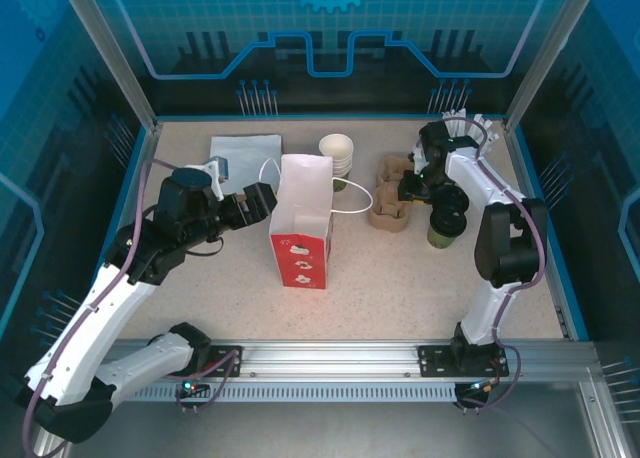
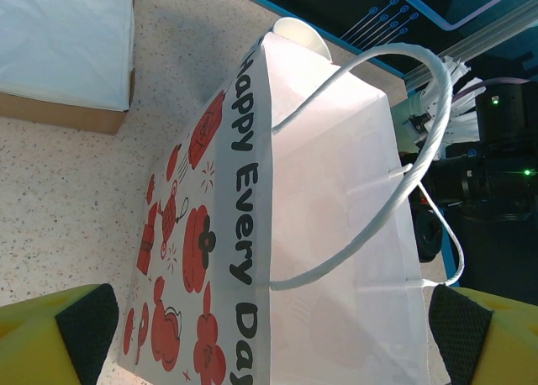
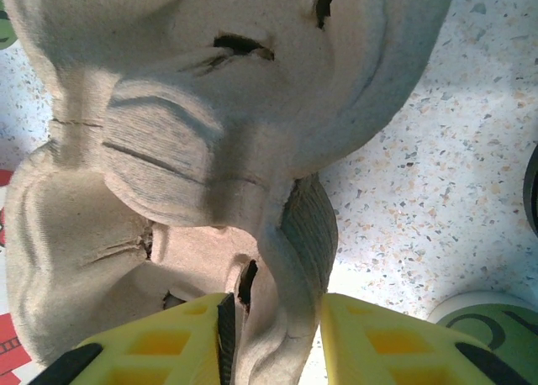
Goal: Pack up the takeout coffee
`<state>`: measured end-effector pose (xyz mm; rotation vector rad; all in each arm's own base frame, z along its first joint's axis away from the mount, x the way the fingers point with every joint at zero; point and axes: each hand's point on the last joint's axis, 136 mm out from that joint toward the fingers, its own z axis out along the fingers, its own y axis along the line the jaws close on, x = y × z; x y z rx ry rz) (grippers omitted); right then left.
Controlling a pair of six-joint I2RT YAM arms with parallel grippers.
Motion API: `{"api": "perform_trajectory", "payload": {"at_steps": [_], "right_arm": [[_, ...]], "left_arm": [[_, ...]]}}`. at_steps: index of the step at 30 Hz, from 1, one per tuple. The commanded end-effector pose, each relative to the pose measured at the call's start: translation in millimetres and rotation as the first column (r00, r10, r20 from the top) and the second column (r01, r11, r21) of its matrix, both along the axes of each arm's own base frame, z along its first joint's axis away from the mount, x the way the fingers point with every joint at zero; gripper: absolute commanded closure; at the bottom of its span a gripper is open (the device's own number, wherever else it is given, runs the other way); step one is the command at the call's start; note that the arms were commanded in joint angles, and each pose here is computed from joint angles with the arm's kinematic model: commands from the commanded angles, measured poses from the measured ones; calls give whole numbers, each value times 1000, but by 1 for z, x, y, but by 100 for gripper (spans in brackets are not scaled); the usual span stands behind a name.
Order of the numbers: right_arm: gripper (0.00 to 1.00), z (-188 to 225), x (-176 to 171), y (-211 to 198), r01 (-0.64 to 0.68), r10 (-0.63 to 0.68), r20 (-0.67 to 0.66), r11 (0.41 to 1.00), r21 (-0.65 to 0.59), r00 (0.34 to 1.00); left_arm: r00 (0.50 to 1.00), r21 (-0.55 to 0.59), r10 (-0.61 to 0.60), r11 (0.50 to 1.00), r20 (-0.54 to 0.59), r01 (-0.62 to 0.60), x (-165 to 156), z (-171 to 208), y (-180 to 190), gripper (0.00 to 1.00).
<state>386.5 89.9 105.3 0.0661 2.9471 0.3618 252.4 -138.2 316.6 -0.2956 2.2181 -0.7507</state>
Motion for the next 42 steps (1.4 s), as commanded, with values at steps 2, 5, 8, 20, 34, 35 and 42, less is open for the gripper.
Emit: {"api": "perform_trajectory", "payload": {"at_steps": [2, 5, 8, 20, 34, 35, 42], "right_arm": [[64, 14, 0, 3, -3, 3, 11, 1000, 2, 1000], [63, 15, 0, 2, -4, 4, 12, 1000, -5, 1000], [65, 14, 0, 3, -5, 5, 9, 1000, -2, 1000], [70, 0, 0, 5, 2, -2, -28, 1000, 0, 1000], [81, -7, -3, 4, 10, -10, -52, 1000, -2, 999], [83, -6, -2, 4, 11, -11, -48, 1000, -1, 999], [91, 2, -1, 7, 16, -15, -27, 999, 39, 1000]], "left_arm": [[1000, 23, 5, 1000, 24, -5, -4, 7, 5, 1], [1000, 26, 5, 1000, 22, -6, -4, 6, 5, 1], [1000, 29, 6, 1000, 22, -7, -4, 6, 6, 1], [1000, 35, 11, 999, 19, -11, -4, 4, 7, 1], [999, 38, 17, 999, 30, -18, -7, 2, 11, 1], [999, 40, 20, 999, 35, -21, -8, 3, 12, 1], [998, 43, 23, 999, 52, -25, -8, 12, 13, 1]]}}
